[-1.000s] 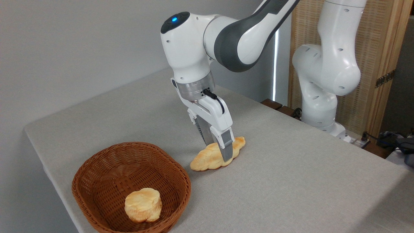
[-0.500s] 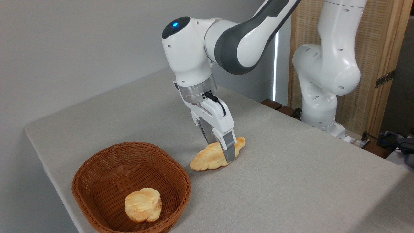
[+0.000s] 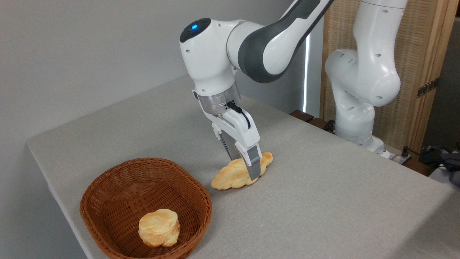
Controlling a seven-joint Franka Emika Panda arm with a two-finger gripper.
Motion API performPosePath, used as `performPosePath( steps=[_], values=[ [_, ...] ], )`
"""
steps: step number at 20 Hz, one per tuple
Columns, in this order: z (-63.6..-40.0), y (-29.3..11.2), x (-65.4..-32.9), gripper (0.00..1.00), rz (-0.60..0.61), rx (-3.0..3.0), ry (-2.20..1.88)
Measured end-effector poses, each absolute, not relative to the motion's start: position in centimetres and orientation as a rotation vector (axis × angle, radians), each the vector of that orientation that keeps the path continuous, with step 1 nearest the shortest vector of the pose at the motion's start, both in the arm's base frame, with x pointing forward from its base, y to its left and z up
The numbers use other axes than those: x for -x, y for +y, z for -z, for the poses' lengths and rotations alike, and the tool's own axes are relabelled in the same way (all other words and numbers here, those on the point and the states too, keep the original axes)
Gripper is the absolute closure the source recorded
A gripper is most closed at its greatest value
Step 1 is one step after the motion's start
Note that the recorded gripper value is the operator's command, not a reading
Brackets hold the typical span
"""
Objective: Put bread into the basket
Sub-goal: 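Lift the bread roll and carry it toward the wicker basket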
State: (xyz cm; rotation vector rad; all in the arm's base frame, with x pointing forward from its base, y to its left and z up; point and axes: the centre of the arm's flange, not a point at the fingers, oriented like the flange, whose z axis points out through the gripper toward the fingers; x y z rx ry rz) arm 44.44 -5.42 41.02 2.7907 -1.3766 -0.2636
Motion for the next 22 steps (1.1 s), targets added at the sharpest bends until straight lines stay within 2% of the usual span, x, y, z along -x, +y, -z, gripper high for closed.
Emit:
performPosePath(
  steps=[9,15,22],
  values=[
    [-41.4,-5.4,-44.6,0.56,0.250,-2.794,-1.377],
    [-45.1,-5.3,-45.8,0.54,0.133,-2.822,-1.381],
    [-48.5,-5.1,-46.0,0.52,0.043,-2.837,-1.382]
  ],
)
